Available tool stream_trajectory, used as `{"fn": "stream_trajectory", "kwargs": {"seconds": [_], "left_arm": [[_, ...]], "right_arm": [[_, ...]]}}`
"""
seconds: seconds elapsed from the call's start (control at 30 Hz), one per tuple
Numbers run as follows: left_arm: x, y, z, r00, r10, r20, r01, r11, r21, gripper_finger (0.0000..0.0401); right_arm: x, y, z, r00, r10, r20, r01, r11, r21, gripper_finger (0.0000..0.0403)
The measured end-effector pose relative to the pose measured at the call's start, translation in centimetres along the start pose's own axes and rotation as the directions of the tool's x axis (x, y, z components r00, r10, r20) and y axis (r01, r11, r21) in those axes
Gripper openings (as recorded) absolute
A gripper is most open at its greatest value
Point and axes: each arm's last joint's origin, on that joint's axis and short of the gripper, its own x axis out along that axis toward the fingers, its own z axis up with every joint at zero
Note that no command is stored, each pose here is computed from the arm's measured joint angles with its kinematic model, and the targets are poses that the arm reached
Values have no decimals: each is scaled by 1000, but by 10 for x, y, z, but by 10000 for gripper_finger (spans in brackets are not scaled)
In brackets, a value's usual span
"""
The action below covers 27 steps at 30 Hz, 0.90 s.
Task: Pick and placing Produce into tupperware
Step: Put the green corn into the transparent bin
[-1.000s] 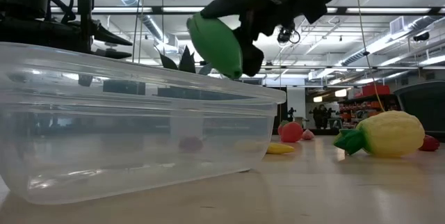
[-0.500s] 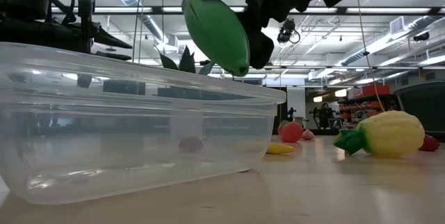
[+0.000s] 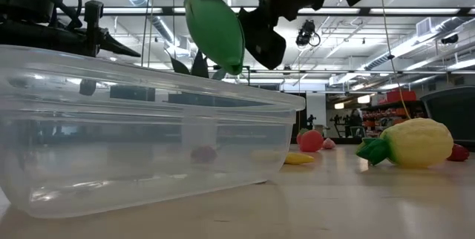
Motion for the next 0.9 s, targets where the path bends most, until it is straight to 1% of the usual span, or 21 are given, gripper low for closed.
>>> {"fn": "stream_trajectory", "kwargs": {"seconds": [0.1, 0.2, 0.4, 0.53, 0.73, 0.83, 0.9], "left_arm": [[0, 0, 0, 1000, 0, 0, 0, 1000, 0, 114], [0, 0, 0, 1000, -1, 0, 1, 1000, 1, 112], [0, 2, -2, 1000, 23, -16, -23, 1000, 2, 118], [0, 4, -3, 999, 42, -27, -42, 999, 4, 121], [0, 6, -4, 997, 61, -44, -61, 998, 5, 117], [0, 6, -5, 997, 64, -50, -64, 998, 5, 118], [0, 6, -5, 997, 65, -51, -65, 998, 5, 120]], "right_arm": [[4, 3, -8, 1000, 2, -29, -1, 1000, 28, 217], [7, 4, -14, 999, -12, -48, 12, 1000, 12, 217], [12, -1, -16, 999, -30, -44, 31, 999, 28, 217], [17, -2, -22, 997, -34, -66, 39, 997, 69, 218], [33, 0, -37, 994, -33, -109, 43, 995, 90, 225], [41, 4, -36, 994, -25, -109, 33, 997, 70, 232], [45, 8, -29, 996, -12, -90, 17, 998, 53, 237]]}}
